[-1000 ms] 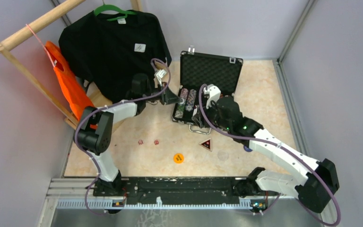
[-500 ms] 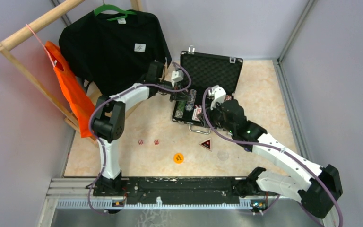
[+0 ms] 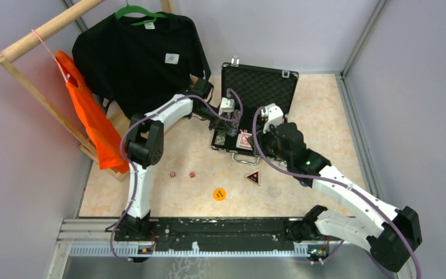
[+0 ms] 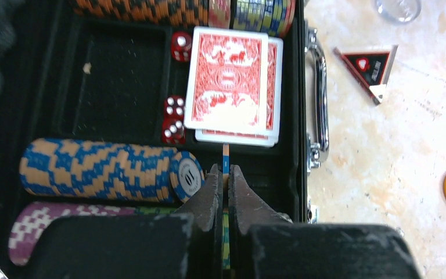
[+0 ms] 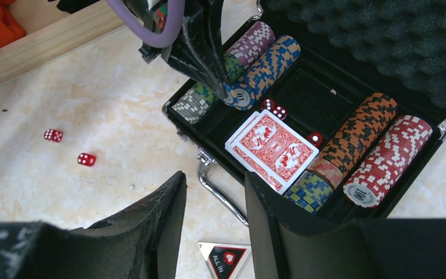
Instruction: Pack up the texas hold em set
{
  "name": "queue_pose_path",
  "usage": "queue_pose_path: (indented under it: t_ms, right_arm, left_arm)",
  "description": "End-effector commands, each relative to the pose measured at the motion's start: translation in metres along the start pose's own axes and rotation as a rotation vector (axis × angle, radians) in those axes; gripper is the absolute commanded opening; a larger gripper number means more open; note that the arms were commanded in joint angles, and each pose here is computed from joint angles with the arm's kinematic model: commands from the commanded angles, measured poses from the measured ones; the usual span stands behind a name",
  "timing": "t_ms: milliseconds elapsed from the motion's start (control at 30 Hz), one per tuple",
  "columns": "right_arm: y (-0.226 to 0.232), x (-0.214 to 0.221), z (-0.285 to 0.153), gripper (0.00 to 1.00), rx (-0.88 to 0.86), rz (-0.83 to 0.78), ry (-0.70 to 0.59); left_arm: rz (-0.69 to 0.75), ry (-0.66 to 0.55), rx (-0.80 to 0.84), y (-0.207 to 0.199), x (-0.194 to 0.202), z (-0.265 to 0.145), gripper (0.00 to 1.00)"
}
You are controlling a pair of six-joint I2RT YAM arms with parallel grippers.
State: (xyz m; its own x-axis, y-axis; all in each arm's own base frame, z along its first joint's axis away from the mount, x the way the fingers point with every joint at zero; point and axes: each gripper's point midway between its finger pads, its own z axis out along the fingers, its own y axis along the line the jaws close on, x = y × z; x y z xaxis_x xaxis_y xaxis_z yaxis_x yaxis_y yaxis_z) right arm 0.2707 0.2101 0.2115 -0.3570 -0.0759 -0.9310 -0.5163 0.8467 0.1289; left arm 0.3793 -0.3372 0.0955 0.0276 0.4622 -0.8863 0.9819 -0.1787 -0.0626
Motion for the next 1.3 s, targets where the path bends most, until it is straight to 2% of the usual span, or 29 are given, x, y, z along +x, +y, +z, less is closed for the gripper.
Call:
queue_pose_path:
  t_ms: [0,233,633,933,1167,1267]
  right_arm:
    - [-0.004,-0.01,-0.003,0.42,0.008,-0.008,-0.045]
    - [-0.003,-0.009,-0.001,0.42,-0.001,-0.008,-0.044]
    - [-0.005,-0.008,-0.003,0.42,0.002,-0.021,-0.054]
    - [-0.007,-0.007,-0.003,0.42,0.002,-0.021,-0.058]
    - [-0.008,-0.005,-0.001,0.42,0.001,-0.016,-0.055]
    - [-0.008,-0.004,0.0,0.42,-0.001,-0.016,-0.053]
  left_arm:
    - [-0.005,0.101,0.013,-0.009,0.023,-0.001,0.0]
    - [0.023,0.117,-0.035,0.006,0.015,0.006,0.0]
    - [-0.011,0.112,-0.011,0.011,0.016,0.021,0.0]
    - [-0.055,0.172,-0.047,0.024,0.032,0.024,0.0]
    - [-0.104,0.192,-0.019,0.018,0.041,0.026,0.0]
    - [-0.118,0.195,-0.026,0.018,0.042,0.027,0.03]
